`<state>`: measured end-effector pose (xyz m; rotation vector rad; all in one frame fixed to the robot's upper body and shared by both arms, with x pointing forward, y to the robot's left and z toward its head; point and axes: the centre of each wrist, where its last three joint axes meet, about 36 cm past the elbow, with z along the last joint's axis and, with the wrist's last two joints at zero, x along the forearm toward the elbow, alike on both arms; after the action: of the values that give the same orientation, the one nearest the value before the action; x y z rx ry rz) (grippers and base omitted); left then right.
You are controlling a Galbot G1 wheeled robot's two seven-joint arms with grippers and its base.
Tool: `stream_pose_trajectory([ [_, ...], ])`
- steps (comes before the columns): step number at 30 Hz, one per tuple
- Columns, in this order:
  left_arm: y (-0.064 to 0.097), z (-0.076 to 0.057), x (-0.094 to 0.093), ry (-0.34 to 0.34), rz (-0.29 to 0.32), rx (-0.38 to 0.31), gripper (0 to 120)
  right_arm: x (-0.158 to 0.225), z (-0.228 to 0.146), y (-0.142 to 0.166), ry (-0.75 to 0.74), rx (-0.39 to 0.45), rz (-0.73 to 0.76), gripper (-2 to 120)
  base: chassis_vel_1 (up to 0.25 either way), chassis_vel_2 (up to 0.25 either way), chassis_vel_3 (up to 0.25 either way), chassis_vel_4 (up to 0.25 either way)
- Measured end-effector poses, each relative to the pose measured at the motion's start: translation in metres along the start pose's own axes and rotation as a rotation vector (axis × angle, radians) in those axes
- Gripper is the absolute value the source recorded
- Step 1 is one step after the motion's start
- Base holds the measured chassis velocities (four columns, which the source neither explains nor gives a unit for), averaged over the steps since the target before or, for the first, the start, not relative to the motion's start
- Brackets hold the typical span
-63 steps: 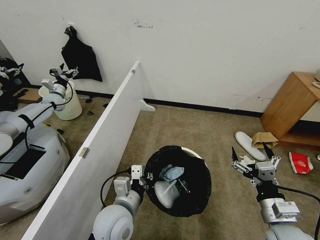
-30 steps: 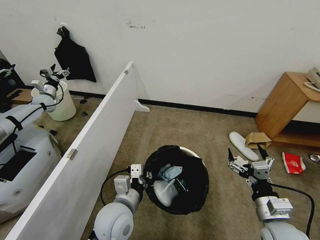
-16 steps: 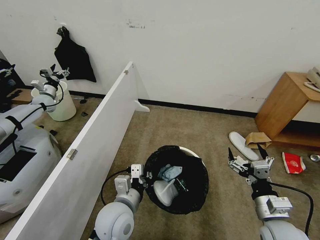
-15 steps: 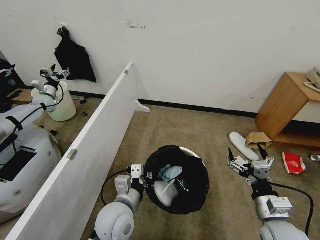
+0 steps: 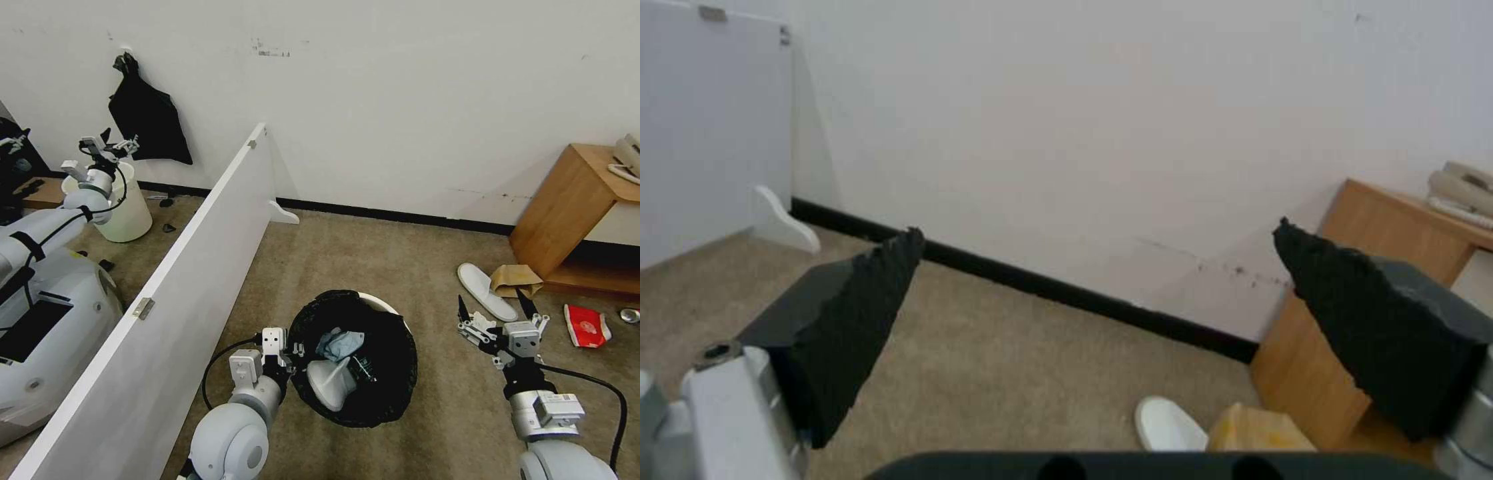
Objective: Pick up the trash bin, then pick up the garbage from the floor and place it into the trash bin.
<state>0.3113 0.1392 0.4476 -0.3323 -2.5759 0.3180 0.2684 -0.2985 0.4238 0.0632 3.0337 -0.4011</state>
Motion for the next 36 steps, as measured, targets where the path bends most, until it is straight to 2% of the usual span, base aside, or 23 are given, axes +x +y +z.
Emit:
stream_pose_trajectory([
  [36,0.0021,0.0000,0.0024,-0.003,-0.006,-0.006,2,0.0011,0.0032,0.0055,0.019,-0.003,-0.001,100,0.000,0.000,0.000,0.000],
])
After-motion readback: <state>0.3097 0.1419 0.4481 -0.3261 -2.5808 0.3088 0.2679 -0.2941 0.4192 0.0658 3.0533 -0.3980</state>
